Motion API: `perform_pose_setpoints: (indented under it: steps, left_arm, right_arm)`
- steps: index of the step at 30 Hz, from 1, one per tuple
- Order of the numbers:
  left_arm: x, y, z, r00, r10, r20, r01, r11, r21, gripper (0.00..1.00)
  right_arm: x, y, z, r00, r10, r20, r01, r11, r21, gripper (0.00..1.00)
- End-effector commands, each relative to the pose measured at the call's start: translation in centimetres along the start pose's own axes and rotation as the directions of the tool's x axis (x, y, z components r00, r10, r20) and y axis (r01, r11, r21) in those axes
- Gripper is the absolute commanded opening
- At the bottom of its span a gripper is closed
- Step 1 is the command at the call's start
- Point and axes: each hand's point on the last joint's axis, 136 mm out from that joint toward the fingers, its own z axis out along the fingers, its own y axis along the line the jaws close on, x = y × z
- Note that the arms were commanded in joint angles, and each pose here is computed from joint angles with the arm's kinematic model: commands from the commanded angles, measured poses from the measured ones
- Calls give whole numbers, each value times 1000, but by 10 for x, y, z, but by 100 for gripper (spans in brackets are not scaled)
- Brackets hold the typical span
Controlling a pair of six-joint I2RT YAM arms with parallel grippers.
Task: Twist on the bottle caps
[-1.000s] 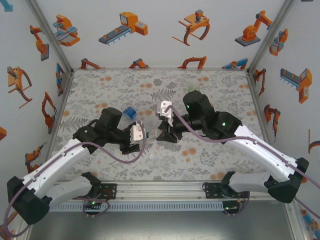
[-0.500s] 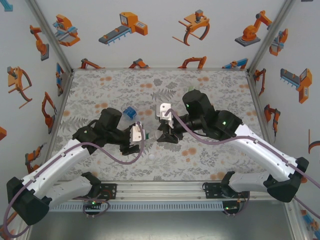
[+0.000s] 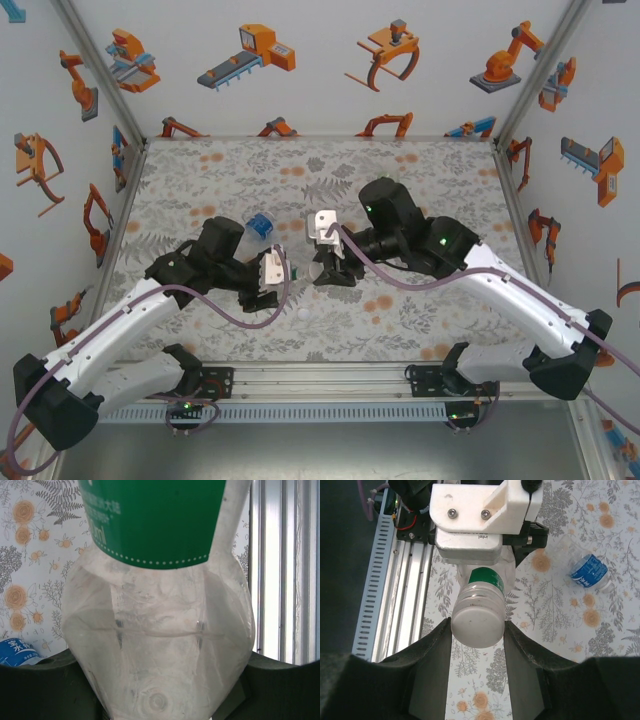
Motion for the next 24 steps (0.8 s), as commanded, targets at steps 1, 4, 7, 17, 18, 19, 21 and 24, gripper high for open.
perform_pose_setpoints:
  steps: [1,4,7,17,18,19,21,24]
  left_arm:
    - [-22,-6,-4,994,51,96,-54,998,29,0]
    - [-21,-6,-3,994,49,94,-52,998,32,0]
    - [-20,-6,-2,995,42,90,-45,998,38,0]
    - [-26,-13,-3,991,51,126,-61,995,76,0]
    - [-26,-13,-3,991,48,126,-58,995,81,0]
    - [-26,-14,-3,991,46,127,-57,995,85,0]
    - [-28,-14,-4,990,47,130,-59,994,88,0]
    - [-28,-13,-5,990,52,130,-63,995,80,0]
  right_arm:
    - [2,8,8,997,-71,-2,71,997,-32,9]
    - [3,10,10,995,-98,-8,97,995,-33,8]
    - [1,11,10,992,-126,0,126,992,-29,7]
    - [9,26,7,978,-206,-25,202,973,-112,4]
    - [9,27,7,978,-207,-22,203,972,-118,4]
    - [9,27,8,978,-206,-19,202,972,-123,4]
    - [10,29,9,979,-204,-14,200,971,-133,3]
    - [11,28,10,984,-179,-22,175,976,-133,1]
